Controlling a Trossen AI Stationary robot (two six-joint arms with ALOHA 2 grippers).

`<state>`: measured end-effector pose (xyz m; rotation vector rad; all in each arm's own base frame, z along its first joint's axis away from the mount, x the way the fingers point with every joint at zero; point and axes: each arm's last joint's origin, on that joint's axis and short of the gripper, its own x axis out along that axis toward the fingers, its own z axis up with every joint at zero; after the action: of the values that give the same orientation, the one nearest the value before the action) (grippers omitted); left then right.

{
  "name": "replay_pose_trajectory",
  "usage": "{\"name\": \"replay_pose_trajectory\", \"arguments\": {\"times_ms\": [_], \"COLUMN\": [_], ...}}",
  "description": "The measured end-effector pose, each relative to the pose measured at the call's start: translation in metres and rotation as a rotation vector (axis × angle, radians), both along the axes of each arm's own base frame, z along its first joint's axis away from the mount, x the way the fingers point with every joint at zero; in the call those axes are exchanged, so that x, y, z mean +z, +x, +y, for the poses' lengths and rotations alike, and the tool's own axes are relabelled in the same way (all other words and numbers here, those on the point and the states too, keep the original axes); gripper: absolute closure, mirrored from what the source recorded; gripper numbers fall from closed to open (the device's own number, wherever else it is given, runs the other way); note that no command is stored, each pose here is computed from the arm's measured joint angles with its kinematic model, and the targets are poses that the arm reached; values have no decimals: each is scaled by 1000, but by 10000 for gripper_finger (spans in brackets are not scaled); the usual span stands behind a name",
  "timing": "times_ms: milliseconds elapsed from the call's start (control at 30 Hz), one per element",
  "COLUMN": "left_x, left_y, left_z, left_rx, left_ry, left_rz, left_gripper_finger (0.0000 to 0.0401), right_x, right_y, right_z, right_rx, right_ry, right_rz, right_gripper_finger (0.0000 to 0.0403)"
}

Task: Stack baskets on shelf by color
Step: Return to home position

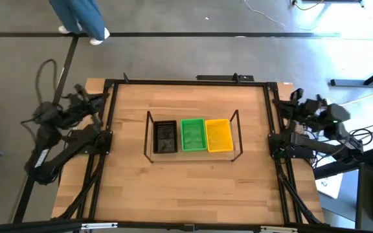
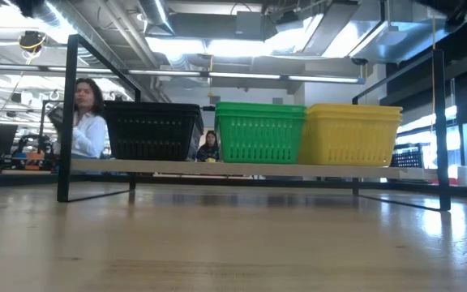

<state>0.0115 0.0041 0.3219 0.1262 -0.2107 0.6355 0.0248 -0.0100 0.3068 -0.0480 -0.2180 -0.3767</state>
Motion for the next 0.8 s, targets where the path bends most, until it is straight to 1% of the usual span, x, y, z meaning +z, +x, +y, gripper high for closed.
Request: {"name": "replay_pose_trajectory", "arguments": {"times_ms": [167, 333, 467, 633, 700, 800], "left_x": [-34, -66, -82, -98, -103, -112], "left_y": [22, 37, 42, 46, 48, 50], "left_z": [25, 41, 46, 51, 52, 54], "left_rx": [-4, -9, -3, 5, -4, -19], "left_ry": [-4, -50, -55, -55, -63, -77], "left_rz": [-1, 12, 50, 111, 126, 147], "left_gripper_finger": [401, 401, 401, 401, 401, 401], "right_x": [-24, -46, -61, -83, -94, -109], "right_y": [20, 34, 42, 54, 59, 64], "right_z": [-5, -9, -10, -13, -14, -15], "right_rx": [-10, 2, 28, 44, 38, 19], "right_ry": [-71, -65, -63, -80, -111, -190], "right_rz": [41, 81, 103, 66, 55, 72], "right_gripper_finger": [403, 403, 403, 403, 403, 403]}}
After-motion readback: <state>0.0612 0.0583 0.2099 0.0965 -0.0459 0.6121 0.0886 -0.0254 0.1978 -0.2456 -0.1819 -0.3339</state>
